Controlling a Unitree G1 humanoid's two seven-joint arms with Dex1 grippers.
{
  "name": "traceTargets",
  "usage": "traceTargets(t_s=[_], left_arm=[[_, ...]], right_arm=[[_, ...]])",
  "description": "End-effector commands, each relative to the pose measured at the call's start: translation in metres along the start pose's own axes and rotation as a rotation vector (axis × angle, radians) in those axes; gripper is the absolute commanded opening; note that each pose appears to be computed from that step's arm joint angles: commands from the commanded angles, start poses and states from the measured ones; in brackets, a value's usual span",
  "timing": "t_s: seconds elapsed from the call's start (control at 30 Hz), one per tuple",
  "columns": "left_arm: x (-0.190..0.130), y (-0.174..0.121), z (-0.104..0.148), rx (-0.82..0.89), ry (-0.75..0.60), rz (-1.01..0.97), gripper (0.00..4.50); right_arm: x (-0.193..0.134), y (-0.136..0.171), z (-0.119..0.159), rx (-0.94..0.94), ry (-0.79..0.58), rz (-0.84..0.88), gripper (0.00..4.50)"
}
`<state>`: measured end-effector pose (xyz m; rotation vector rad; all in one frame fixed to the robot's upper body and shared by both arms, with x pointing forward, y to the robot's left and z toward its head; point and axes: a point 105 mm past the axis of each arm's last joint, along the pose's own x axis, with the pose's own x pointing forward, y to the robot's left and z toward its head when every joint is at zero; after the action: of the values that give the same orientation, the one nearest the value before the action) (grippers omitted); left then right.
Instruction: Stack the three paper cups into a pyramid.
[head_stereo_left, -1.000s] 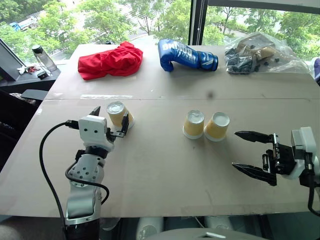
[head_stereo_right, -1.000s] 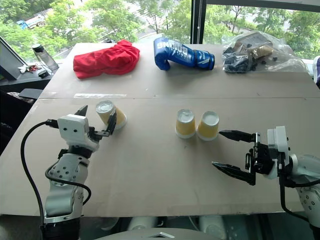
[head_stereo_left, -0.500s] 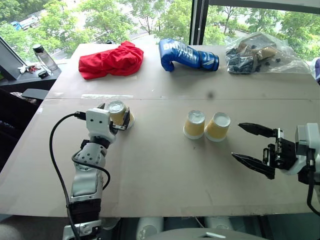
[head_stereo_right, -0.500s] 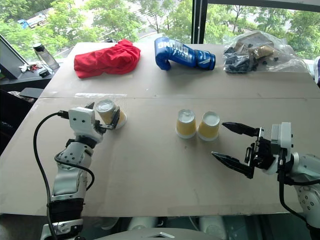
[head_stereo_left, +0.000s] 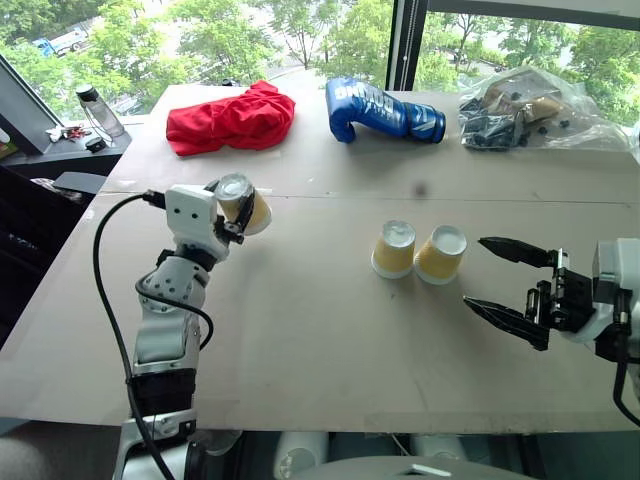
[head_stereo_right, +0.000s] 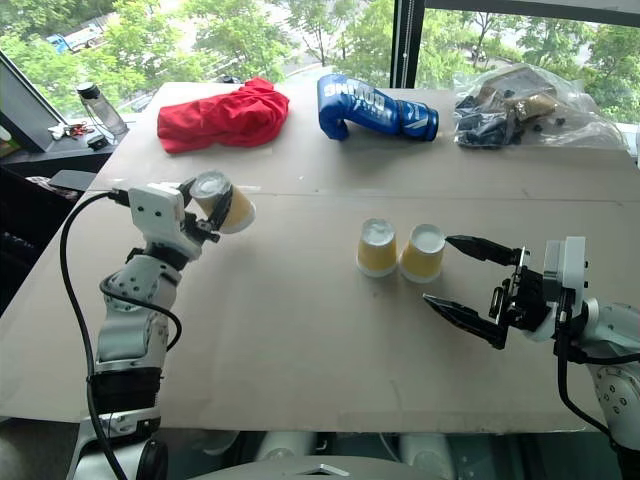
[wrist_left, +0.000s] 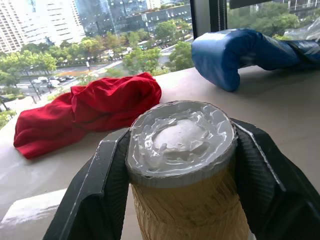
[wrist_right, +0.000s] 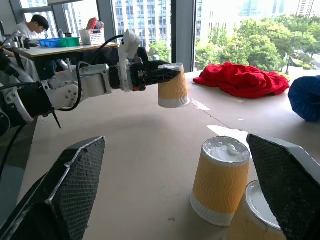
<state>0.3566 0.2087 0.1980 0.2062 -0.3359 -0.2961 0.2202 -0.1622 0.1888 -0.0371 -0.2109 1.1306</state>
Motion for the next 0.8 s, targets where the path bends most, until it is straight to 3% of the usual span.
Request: traceTargets(t_s=[0.03, 0.17, 0.27, 0.43, 0.8], left_arm=[[0.026, -0.037, 0.044, 0.000, -0.115, -0.271, 2.31], [0.062, -0.085, 0.084, -0.094, -0.178, -0.580, 2.31], [0.074, -0.121, 0.100, -0.117, -0.178, -0.807, 2.31], [0.071, -0.172, 0.097, -0.119, -0.141, -1.101, 2.31], [0.067, -0.202, 0.081, -0.102, -0.106, -1.255, 2.31]], right_arm=[[-0.005, -0.005, 0.014, -0.040, -0.048, -0.043, 4.50], [-0.009, -0.010, 0.015, -0.043, -0.052, -0.077, 4.50], [-0.014, -0.012, 0.018, -0.051, -0.061, -0.110, 4.50], [-0.018, -0.010, 0.024, -0.063, -0.066, -0.154, 4.50], [-0.034, -0.001, 0.028, -0.062, -0.033, -0.243, 4.50]])
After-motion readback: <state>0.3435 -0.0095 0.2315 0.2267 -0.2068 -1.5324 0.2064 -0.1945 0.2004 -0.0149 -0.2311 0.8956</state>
